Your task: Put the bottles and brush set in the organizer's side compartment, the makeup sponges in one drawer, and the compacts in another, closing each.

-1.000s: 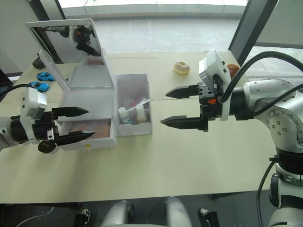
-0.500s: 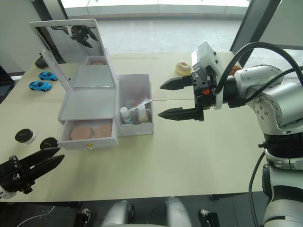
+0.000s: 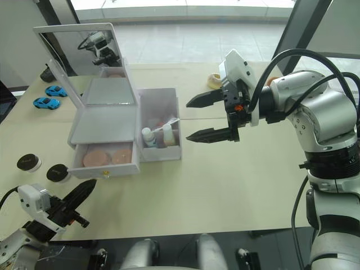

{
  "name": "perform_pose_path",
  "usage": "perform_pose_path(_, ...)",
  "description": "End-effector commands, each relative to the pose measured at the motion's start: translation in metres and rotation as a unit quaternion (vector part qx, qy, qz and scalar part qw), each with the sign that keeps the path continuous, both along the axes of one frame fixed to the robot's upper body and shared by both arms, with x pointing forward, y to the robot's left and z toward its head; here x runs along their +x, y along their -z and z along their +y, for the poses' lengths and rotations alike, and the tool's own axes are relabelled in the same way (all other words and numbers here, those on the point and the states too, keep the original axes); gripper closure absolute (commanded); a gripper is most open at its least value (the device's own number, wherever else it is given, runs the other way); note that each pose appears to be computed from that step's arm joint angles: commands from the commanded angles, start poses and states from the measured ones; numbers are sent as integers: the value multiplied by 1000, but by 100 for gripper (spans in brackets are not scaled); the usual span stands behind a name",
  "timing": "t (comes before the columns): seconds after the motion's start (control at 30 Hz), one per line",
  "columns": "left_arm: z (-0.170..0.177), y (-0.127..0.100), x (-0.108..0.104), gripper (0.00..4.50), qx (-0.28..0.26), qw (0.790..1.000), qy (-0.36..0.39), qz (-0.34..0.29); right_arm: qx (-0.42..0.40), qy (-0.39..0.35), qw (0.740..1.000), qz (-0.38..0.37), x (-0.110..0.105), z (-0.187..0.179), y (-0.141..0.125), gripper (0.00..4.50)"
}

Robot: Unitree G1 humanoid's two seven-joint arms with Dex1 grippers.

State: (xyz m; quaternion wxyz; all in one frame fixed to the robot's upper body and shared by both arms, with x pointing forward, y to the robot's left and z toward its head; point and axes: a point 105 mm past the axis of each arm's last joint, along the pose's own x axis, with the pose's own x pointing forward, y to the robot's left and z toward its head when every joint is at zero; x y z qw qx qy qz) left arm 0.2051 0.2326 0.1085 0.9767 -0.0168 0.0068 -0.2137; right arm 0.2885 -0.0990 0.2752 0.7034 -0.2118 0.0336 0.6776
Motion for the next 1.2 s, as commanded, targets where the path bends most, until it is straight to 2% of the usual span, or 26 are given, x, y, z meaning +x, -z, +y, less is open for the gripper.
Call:
perform_pose_path(0.03, -1, -10, 14, 448, 3, 1000, -3, -30, 7, 7, 1000, -26, -5, -5, -15, 0)
perform_pose_path(0.43, 4, -14, 50, 448, 42, 998, -15, -52, 10, 26, 999, -32, -8, -11, -22, 0)
perform_pose_path(0.7, 9, -15, 65, 448, 35, 997, -23, -63, 9, 35, 999, -32, -9, -14, -25, 0)
perform_pose_path(0.93, -6, -11, 70, 448, 35, 997, 8, -61, 9, 44, 998, -34, -9, -16, -28, 0)
perform_pose_path(1.2, 2, -13, 74, 448, 41, 997, -5, -66, 7, 46, 998, -31, -10, -17, -29, 0)
